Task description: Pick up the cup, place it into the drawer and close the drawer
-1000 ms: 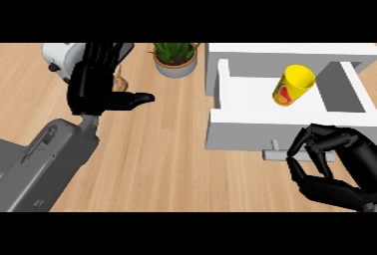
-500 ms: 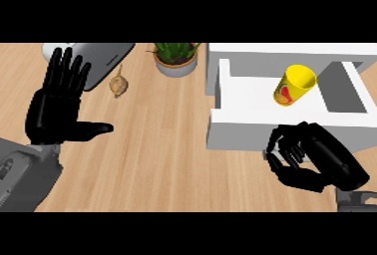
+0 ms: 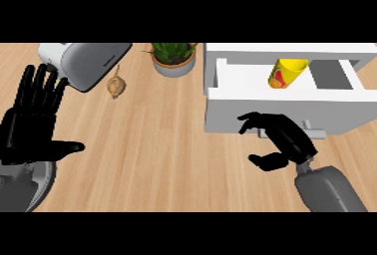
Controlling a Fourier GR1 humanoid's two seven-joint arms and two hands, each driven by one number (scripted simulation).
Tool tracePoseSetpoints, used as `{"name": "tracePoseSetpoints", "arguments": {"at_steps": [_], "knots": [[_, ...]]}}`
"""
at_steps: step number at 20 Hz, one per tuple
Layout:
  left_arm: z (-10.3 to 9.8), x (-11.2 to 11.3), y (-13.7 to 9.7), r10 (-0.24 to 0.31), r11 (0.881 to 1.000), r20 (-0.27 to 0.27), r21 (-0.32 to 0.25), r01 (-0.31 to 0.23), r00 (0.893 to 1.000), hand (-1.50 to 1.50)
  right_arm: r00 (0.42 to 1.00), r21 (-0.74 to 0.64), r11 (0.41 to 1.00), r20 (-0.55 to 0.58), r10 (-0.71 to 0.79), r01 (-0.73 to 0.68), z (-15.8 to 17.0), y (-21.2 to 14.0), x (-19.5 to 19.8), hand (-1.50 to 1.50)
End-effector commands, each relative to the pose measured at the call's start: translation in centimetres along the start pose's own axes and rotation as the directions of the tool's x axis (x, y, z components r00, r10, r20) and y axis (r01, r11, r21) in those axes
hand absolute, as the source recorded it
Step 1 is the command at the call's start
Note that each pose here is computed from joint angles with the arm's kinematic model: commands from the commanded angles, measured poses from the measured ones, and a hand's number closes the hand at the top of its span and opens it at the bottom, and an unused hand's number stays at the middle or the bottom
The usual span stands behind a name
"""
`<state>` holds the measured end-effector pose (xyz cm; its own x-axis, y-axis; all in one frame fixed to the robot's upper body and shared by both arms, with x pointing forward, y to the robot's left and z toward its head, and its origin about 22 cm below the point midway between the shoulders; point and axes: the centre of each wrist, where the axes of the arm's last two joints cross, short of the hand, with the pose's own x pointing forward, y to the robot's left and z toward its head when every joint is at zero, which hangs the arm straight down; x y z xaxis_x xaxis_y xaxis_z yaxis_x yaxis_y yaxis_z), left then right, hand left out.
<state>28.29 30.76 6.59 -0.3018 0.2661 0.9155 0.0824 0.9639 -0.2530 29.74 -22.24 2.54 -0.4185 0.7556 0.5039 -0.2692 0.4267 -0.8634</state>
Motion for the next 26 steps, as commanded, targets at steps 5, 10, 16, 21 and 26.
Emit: {"name": "tracePoseSetpoints", "arguments": {"at_steps": [5, 10, 16, 21, 26], "knots": [[2.0, -0.7, 3.2, 0.013, 1.0, 0.007, 0.005, -0.014, 1.0, -1.5, 0.999, 0.073, 0.997, -0.036, 0.037, -0.034, -4.4, 3.8, -2.5, -1.5], [2.5, -0.9, 2.5, 0.027, 1.0, 0.009, -0.005, -0.027, 1.0, -1.5, 0.998, 0.054, 0.999, -0.062, -0.001, 0.004, -6.6, 1.7, -5.3, -1.5], [2.8, -0.7, 3.3, 0.034, 0.999, -0.004, -0.03, -0.034, 0.999, -1.5, 0.994, 0.068, 0.995, -0.08, -0.069, 0.074, -8.2, -0.5, -7.3, -1.5], [2.0, -0.4, 4.2, 0.032, 0.999, -0.002, -0.019, -0.032, 0.999, -1.5, 0.993, 0.082, 0.994, -0.098, -0.068, 0.076, -8.6, -4.4, -8.5, -1.5], [1.2, -0.5, 3.2, 0.033, 0.997, 0.004, -0.067, -0.033, 0.999, -1.5, 0.992, 0.073, 0.996, -0.116, -0.049, 0.058, -8.0, -4.8, -9.4, -1.5]]}}
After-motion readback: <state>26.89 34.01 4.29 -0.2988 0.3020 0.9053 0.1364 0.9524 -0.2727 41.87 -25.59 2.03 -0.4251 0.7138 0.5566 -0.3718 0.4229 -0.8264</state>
